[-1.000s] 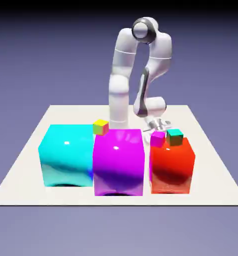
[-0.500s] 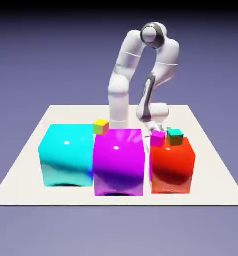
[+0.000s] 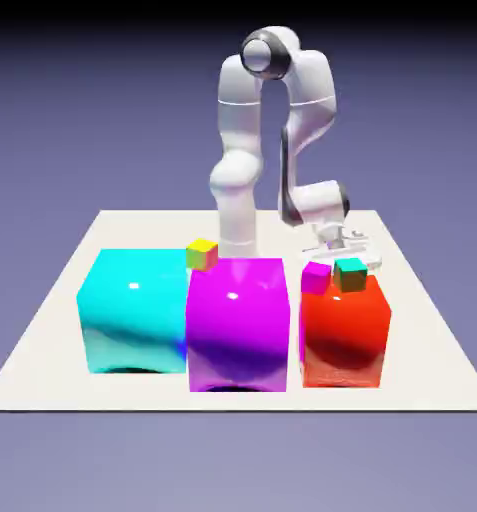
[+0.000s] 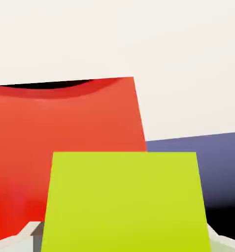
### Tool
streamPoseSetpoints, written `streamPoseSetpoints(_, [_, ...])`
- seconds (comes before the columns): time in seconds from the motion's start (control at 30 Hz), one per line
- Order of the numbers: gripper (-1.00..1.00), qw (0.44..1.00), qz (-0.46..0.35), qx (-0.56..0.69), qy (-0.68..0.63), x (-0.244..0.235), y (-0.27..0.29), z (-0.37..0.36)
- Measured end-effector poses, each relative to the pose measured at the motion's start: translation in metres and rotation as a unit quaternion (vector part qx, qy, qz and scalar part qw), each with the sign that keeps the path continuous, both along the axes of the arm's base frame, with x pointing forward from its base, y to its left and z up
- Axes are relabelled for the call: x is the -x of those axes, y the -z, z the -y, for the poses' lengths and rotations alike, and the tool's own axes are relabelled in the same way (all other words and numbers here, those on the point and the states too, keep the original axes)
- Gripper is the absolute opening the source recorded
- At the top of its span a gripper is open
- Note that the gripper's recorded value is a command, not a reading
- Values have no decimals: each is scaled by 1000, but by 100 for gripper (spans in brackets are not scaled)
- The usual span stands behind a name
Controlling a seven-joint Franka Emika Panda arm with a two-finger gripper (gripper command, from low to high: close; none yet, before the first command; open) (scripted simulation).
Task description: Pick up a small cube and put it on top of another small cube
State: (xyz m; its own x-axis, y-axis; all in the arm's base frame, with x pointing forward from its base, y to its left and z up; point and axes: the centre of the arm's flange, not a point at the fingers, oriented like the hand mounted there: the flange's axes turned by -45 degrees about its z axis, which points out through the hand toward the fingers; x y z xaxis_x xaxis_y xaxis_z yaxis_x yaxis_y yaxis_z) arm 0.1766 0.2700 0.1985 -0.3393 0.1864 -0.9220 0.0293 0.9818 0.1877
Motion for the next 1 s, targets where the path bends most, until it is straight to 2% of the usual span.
streamPoseSetpoints(0.33, [-100, 977, 38, -72, 200, -40, -101, -5])
streamPoseSetpoints(0.57, [-100, 908, 17, -16, 418, -105, -153, 86])
streamPoseSetpoints(0.83, [-100, 780, -102, 27, 617, -126, -191, 214])
streamPoseSetpoints(0.93, [-100, 775, -114, 26, 620, -117, -192, 220])
streamPoseSetpoints(1.0, [-100, 775, -112, 26, 621, -124, -169, 244])
